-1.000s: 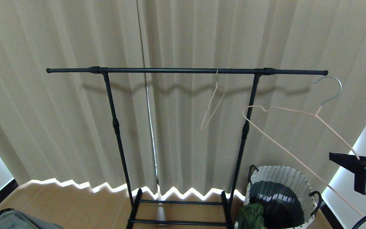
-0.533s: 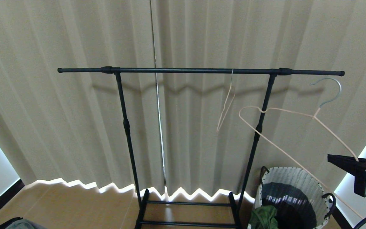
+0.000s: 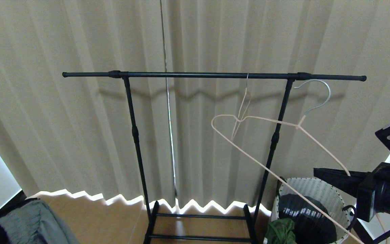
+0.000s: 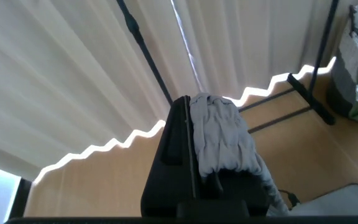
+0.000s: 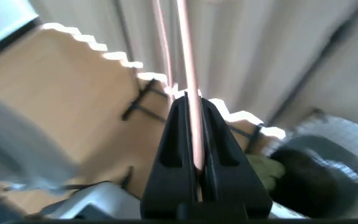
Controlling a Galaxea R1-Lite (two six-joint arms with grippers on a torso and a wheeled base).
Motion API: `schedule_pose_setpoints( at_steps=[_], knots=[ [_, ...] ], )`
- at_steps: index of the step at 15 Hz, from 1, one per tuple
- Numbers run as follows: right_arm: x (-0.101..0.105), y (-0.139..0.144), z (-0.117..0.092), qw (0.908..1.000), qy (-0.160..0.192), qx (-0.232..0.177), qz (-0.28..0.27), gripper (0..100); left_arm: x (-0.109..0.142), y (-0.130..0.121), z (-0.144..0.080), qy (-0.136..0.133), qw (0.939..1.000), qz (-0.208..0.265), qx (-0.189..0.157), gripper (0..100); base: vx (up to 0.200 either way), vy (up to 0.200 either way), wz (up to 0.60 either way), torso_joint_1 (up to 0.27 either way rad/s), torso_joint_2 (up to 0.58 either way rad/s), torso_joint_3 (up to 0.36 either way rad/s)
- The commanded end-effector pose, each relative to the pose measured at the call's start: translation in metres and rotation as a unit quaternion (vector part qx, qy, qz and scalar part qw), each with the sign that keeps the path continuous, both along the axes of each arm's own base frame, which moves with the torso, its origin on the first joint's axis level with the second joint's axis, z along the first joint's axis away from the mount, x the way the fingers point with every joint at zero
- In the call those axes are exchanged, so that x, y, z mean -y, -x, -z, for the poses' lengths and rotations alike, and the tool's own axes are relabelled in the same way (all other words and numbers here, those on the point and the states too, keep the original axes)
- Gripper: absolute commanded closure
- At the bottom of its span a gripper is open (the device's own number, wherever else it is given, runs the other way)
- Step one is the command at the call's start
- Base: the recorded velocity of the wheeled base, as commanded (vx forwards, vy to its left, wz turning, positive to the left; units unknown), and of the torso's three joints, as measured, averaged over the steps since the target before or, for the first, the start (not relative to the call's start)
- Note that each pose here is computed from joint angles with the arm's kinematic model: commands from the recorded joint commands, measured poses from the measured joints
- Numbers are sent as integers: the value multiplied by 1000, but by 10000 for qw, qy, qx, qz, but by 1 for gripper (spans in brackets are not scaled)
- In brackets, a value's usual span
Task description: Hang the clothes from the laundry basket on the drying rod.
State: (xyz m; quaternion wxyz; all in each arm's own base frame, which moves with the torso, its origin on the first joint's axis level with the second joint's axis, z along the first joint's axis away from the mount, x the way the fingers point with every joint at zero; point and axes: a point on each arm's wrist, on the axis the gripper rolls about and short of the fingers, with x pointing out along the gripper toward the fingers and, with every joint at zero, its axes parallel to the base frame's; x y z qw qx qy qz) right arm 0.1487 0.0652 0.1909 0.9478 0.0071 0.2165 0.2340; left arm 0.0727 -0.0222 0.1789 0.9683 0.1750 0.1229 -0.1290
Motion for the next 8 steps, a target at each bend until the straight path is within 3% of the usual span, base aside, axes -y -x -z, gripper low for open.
schedule_pose_setpoints(
  at_steps=[1,3,8],
  knots=[
    [-22,0,4,9985,-85,-138,-522,100,17,-57,-31,-72,9987,-423,-275,100,0,0,0,0,0,0],
    [-30,-2,5,9975,-110,-102,-688,100,27,-86,-45,70,9969,-731,-297,100,0,0,0,0,0,0],
    [-40,0,3,9905,-356,-49,-1328,100,75,-156,-49,449,9875,-1416,-536,100,0,0,0,0,0,0]
  ],
)
